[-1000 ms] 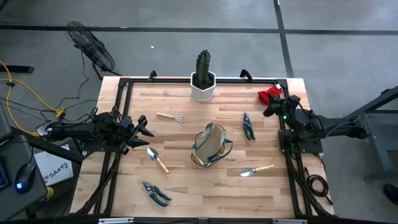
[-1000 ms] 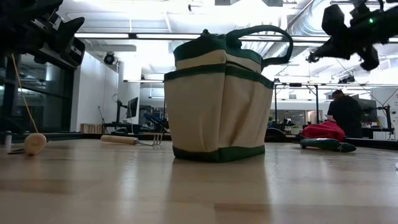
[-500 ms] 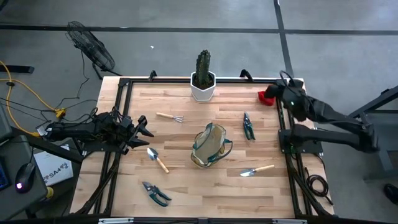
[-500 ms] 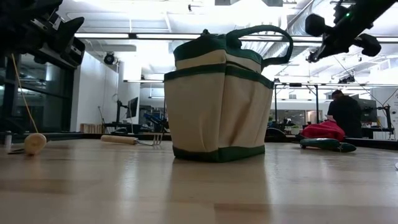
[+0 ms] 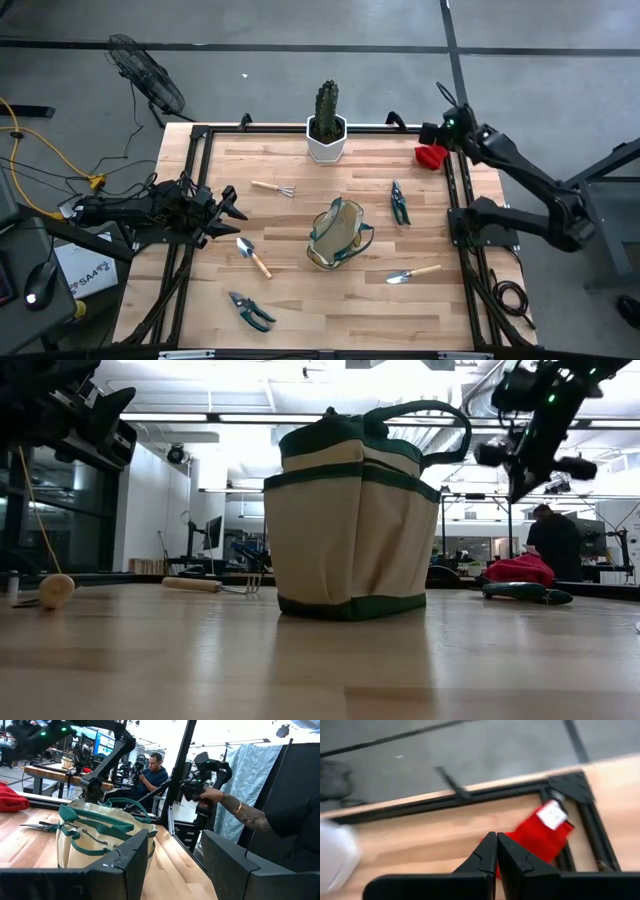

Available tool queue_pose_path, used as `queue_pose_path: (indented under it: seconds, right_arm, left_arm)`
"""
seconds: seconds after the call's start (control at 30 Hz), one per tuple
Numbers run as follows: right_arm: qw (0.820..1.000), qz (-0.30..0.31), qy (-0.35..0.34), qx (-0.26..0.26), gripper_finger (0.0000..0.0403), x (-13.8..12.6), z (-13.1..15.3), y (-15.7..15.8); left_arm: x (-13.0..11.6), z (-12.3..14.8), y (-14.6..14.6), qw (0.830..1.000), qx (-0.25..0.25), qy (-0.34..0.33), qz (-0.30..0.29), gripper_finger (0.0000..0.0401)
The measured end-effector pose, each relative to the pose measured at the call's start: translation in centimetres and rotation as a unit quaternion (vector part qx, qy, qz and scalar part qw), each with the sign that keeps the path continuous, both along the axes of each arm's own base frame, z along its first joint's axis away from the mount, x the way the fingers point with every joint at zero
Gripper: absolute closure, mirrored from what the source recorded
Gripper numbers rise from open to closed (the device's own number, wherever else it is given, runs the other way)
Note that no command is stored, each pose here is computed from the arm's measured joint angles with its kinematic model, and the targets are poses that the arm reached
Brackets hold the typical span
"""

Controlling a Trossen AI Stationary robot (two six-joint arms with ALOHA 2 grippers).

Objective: Pick & Place Garden tools in Gardening bag
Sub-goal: Put the red gloves into the brown gardening bag

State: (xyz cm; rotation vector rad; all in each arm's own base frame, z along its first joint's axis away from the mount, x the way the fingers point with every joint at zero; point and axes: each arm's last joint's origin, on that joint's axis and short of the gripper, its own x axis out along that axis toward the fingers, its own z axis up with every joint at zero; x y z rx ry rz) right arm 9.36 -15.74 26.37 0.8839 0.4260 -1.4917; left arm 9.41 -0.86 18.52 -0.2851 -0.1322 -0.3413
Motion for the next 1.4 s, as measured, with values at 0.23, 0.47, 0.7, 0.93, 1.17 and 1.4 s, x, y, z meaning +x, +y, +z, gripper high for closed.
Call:
queue_pose_path:
  seconds: [0.23, 0.47, 0.7, 0.93, 1.17, 1.4]
  right_arm:
    - [0.995, -0.05, 0.031, 0.084, 0.0373, -1.4, -2.4, -2.4]
    - [0.994, -0.046, 0.019, 0.094, 0.0333, -1.1, -2.9, -2.9]
    - [0.994, -0.049, 0.016, 0.095, 0.033, -1.0, -2.9, -2.9]
    - [0.99, -0.024, 0.046, 0.13, 0.033, -1.0, -3.2, -2.1]
    - [0.989, 0.038, 0.003, 0.145, 0.033, 0.9, -2.9, -0.7]
    - [0.995, 0.065, 0.002, 0.079, 0.033, 4.2, -2.5, 0.9]
  left_arm:
    - [0.0, 0.0, 0.0, 1.0, 0.0, 0.0, 0.002, 0.0221]
    - [0.0, 0.0, 0.0, 1.0, 0.0, 0.0, 0.001, 0.0221]
    - [0.0, 0.0, 0.0, 1.0, 0.0, 0.0, 0.001, 0.0221]
    - [0.0, 0.0, 0.0, 1.0, 0.0, 0.0, 0.001, 0.0221]
    - [0.0, 0.0, 0.0, 1.0, 0.0, 0.0, -0.001, 0.0221]
    - [0.0, 0.0, 0.0, 1.0, 0.0, 0.0, 0.0, 0.0221]
